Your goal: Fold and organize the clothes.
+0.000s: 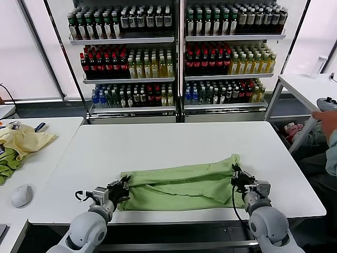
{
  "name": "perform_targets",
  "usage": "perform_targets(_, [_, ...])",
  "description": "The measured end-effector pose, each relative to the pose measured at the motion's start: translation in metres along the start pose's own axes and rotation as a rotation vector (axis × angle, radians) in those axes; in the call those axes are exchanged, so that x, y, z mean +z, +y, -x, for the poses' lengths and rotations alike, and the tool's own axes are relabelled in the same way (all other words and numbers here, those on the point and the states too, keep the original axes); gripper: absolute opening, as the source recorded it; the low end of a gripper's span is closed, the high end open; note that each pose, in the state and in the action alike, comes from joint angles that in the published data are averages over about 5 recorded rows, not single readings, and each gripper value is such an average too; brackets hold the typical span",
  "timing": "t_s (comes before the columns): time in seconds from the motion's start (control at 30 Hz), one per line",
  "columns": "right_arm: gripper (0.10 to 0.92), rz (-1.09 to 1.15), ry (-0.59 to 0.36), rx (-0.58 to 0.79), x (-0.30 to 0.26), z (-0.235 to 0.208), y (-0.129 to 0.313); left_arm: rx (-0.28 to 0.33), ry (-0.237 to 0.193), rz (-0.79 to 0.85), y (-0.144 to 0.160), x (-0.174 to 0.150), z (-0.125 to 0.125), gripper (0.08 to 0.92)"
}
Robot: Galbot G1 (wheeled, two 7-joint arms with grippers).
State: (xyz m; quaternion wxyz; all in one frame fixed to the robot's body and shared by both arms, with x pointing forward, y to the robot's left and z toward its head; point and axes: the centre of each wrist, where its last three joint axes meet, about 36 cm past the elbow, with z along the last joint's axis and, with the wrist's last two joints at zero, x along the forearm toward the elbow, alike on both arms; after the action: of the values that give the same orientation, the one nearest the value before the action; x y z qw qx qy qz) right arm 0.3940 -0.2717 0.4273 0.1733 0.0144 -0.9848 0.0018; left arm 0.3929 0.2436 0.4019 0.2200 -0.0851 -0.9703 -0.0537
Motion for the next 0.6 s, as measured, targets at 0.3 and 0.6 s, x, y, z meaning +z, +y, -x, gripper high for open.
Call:
perform_targets(0.3, [0.580,-0.022,-0.014,0.001,0.005,-0.022,0.005,-0.077,-0.063,-0.014,-0.017,0.001,-0.018,0.548])
perform_targets(0.6, [0.806,-0.024,-0.043,-0.014,0.007,-0.034,0.011,-0.171,-0.035,-0.033,-0.041,0.013,-0.011,0.795])
